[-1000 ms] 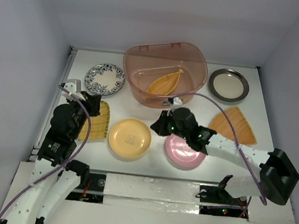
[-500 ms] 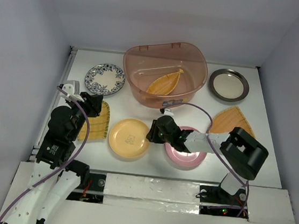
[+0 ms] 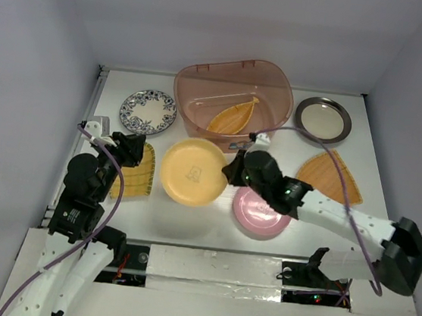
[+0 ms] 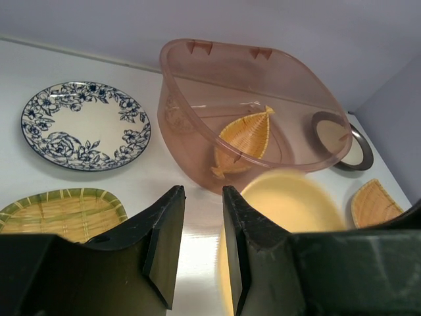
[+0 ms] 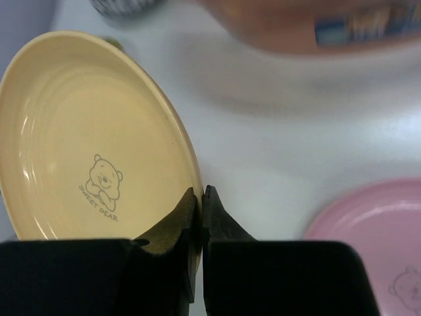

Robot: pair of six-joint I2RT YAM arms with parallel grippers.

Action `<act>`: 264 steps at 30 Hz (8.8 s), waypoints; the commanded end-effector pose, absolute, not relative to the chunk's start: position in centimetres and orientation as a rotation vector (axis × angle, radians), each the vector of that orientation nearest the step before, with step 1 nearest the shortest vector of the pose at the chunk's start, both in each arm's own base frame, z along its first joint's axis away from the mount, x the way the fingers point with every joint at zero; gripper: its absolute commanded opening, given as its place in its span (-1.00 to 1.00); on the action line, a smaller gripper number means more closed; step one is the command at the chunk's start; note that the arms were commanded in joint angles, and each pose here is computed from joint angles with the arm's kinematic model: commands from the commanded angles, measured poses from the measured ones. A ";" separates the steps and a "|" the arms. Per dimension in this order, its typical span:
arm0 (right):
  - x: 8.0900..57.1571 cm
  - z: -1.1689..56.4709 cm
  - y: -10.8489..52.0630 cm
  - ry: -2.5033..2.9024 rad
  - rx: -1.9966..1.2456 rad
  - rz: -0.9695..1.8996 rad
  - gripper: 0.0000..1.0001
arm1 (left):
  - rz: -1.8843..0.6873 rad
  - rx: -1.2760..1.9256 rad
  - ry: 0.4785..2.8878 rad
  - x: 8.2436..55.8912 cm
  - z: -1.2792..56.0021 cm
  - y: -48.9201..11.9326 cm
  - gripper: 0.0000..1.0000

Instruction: Place the plates into the plastic bin on the countertop

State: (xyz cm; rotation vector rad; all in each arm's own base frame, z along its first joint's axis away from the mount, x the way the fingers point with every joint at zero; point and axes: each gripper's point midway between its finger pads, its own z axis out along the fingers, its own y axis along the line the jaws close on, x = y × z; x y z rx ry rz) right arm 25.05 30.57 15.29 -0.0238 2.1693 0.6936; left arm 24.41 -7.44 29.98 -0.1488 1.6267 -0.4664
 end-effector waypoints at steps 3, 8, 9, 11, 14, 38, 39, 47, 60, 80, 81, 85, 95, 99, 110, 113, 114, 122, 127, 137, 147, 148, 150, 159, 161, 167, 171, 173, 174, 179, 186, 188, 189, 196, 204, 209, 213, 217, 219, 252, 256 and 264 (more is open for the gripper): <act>32.0 30.2 26.9 1.825 0.045 0.683 -1.00 | -0.480 -0.149 1.551 24.1 32.1 -7.2 -0.46; 40.9 34.4 24.4 1.776 0.037 0.549 -1.00 | -0.484 -0.146 1.544 23.9 32.3 -7.2 -0.44; 43.9 32.1 24.0 1.835 0.054 0.484 -1.00 | -0.483 -0.147 1.542 23.8 32.3 -7.2 -0.44; 46.6 34.6 24.0 1.827 0.032 0.468 -1.00 | -0.485 -0.145 1.544 23.8 32.2 -7.2 -0.44; 51.3 32.7 23.1 1.899 0.048 0.389 -1.00 | -0.486 -0.144 1.545 23.7 32.3 -7.2 -0.44; 53.6 17.7 21.7 2.213 0.061 0.256 -0.49 | -0.472 -0.164 1.518 23.0 32.8 -6.6 -0.43; 53.5 17.7 21.6 2.213 0.065 0.251 -0.48 | -0.471 -0.164 1.521 23.1 32.7 -6.6 -0.43; 51.6 25.5 21.2 1.999 0.106 0.375 -0.26 | -0.465 -0.170 1.521 23.1 32.7 -6.5 -0.43; 30.6 22.6 44.9 1.963 -0.212 0.957 -1.00 | -0.420 -0.233 1.507 23.2 33.0 -5.2 -1.00; 27.4 9.8 55.6 2.155 0.109 1.197 0.10 | -0.425 -0.231 1.498 22.9 33.2 -5.2 -0.60; 27.6 9.3 56.0 2.164 0.114 1.195 0.07 | -0.425 -0.231 1.498 22.9 33.2 -5.2 -0.60; 27.5 8.4 56.2 2.170 0.151 1.221 -0.01 | -0.427 -0.232 1.497 23.0 33.2 -5.2 -0.59; 27.0 13.5 53.1 1.990 0.151 1.299 -1.00 | -0.424 -0.240 1.489 22.9 33.4 -5.0 -0.59; 27.1 19.5 49.0 1.872 0.113 1.202 -1.00 | -0.425 -0.245 1.482 22.9 33.6 -4.9 -0.59; 35.5 32.8 33.2 1.665 0.115 0.912 -1.00 | -0.427 -0.242 1.497 23.1 33.1 -5.1 -0.53; 39.6 33.5 29.0 1.659 0.169 0.843 -1.00 | -0.436 -0.227 1.512 23.4 32.8 -5.5 -0.47; 40.3 33.4 28.7 1.677 0.141 0.846 -1.00 | -0.445 -0.216 1.522 23.5 32.6 -5.8 -0.46; 47.4 30.1 27.9 1.840 0.075 0.834 -1.00 | -0.504 -0.129 1.651 25.2 30.1 -8.3 -0.40; 49.6 28.7 27.9 1.878 0.069 0.883 -1.00 | -0.631 -0.068 1.721 25.3 28.7 -10.9 -0.39; 51.6 22.9 28.0 2.050 0.076 0.800 -0.40 | -0.878 -0.057 1.881 24.5 23.4 -17.5 -0.26; 50.5 26.3 25.2 1.976 0.091 0.677 0.27 | -0.876 0.011 2.030 23.3 17.2 -25.4 -0.04; 49.8 28.5 24.8 1.933 0.087 0.686 0.28 | -0.866 0.019 2.038 23.3 16.8 -25.9 -0.01; 48.6 29.7 24.3 1.893 0.080 0.698 0.27 | -0.840 0.057 2.071 23.2 15.6 -27.6 0.04; 37.8 33.3 21.5 1.684 0.055 0.820 -1.00 | -0.813 0.233 2.189 22.0 10.2 -34.1 0.12; 36.4 32.6 20.8 1.683 0.055 0.821 -0.94 | -0.780 0.270 2.223 21.6 8.5 -34.8 0.11; 32.2 29.2 20.0 1.720 0.037 0.864 -0.67 | -0.757 0.318 2.241 21.9 6.5 -36.6 0.04; 31.3 27.7 19.6 1.737 0.042 0.864 -0.64 | -0.620 0.316 2.275 23.1 4.4 -36.2 -0.39; 30.9 27.4 19.4 1.738 0.044 0.859 -0.63 | -0.560 0.333 2.288 23.3 3.4 -36.0 -0.53; 30.8 27.4 19.3 1.735 0.043 0.861 -0.63 | -0.517 0.331 2.293 23.5 3.0 -35.6 -0.57; 29.8 27.8 19.1 1.720 0.035 0.879 -0.63 | -0.473 0.320 2.294 23.6 2.7 -35.3 -1.00; 27.7 29.8 16.5 1.654 0.075 0.813 -1.00 | -0.689 0.233 2.155 21.9 12.6 -33.8 -1.00; 26.9 31.0 15.8 1.616 0.082 0.809 -1.00 | -0.759 0.175 2.055 21.7 17.5 -32.5 -1.00; 26.7 31.3 15.6 1.605 0.084 0.807 -1.00 | -0.767 0.164 2.034 21.5 18.8 -31.9 -1.00; 25.6 32.3 13.7 1.574 0.130 0.752 -1.00 | -0.824 0.011 1.758 22.6 31.1 -27.4 -1.00; 25.1 32.4 12.8 1.574 0.143 0.720 -1.00 | -0.621 -0.116 1.649 31.8 35.6 -23.1 -1.00; 24.4 32.6 11.8 1.559 0.168 0.696 -0.98 | -0.517 -0.128 1.715 39.4 33.4 -23.4 -1.00; 24.3 32.6 11.8 1.558 0.166 0.697 -0.96 | -0.477 -0.125 1.794 44.6 31.1 -24.1 -1.00; 24.2 32.1 11.9 1.568 0.159 0.701 -0.94 | -0.447 -0.110 1.857 48.5 29.5 -25.0 -1.00; 24.1 32.1 12.1 1.562 0.153 0.712 -0.93 | -0.429 -0.113 1.914 49.9 26.9 -24.8 -1.00; 19.4 39.9 5.9 1.320 0.278 0.612 -1.00 | -0.698 0.242 1.803 34.9 26.2 -41.3 -1.00; 18.2 40.7 5.2 1.290 0.288 0.615 -0.94 | -0.838 0.396 1.862 31.4 23.4 -47.2 -0.93; 17.9 40.0 5.4 1.309 0.278 0.623 -0.72 | -0.917 0.558 2.001 30.3 16.7 -55.3 -0.27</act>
